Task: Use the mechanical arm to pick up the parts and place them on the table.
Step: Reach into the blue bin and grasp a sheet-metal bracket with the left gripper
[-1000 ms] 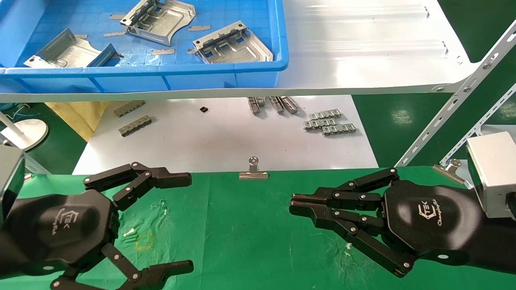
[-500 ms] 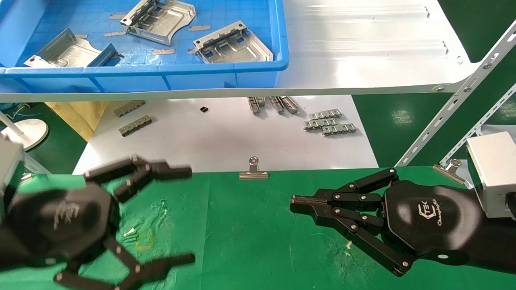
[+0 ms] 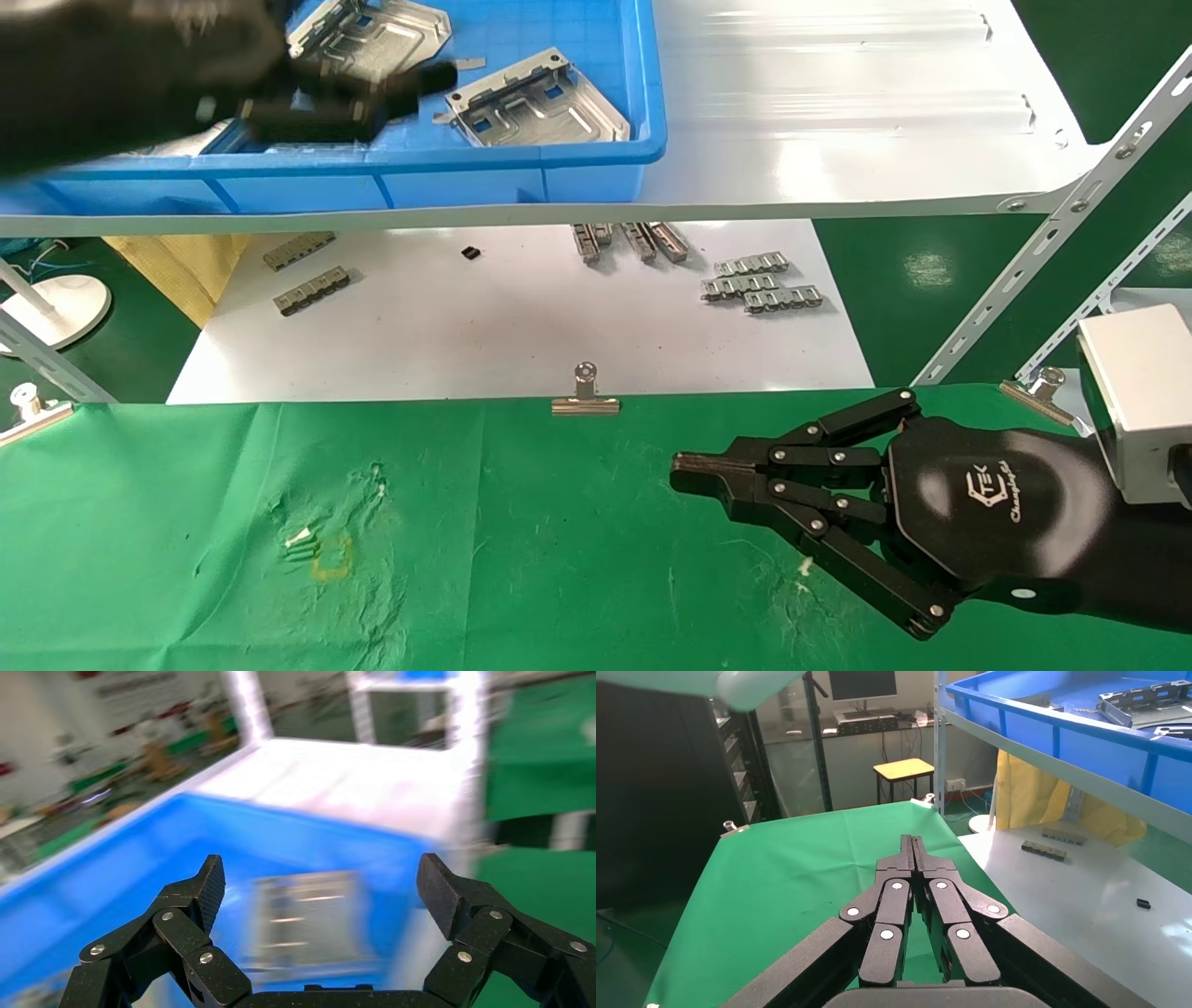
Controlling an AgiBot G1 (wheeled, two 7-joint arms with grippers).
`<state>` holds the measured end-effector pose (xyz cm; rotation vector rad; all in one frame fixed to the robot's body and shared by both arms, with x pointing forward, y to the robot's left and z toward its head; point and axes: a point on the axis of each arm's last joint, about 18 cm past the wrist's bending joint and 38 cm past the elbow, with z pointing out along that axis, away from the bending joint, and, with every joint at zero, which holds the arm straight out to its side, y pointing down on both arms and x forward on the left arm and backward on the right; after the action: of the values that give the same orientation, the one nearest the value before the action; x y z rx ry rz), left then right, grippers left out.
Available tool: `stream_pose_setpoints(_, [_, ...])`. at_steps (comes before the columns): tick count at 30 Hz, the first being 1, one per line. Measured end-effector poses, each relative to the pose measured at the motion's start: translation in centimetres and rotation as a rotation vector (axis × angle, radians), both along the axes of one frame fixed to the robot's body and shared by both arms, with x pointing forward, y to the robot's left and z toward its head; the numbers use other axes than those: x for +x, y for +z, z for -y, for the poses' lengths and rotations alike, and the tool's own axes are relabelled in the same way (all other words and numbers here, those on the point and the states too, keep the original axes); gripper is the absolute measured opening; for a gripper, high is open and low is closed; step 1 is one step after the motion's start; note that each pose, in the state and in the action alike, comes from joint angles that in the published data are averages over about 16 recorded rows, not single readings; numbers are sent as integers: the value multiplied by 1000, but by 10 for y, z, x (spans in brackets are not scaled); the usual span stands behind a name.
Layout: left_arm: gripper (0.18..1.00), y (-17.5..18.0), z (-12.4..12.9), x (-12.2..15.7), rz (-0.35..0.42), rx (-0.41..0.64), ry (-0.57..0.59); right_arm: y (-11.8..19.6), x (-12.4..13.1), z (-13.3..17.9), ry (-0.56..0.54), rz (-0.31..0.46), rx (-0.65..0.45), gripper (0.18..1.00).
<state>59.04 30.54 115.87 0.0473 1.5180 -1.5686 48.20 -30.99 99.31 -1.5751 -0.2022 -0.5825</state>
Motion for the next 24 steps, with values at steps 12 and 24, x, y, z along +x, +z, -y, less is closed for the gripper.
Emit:
stream_pose_setpoints(12, [1001,56,-10,91,-95,-148,352,0,0,0,0,0,0,194])
stream_pose_setpoints(24, [964,57,-22,120,-163,-252,522,0,0,0,0,0,0,258])
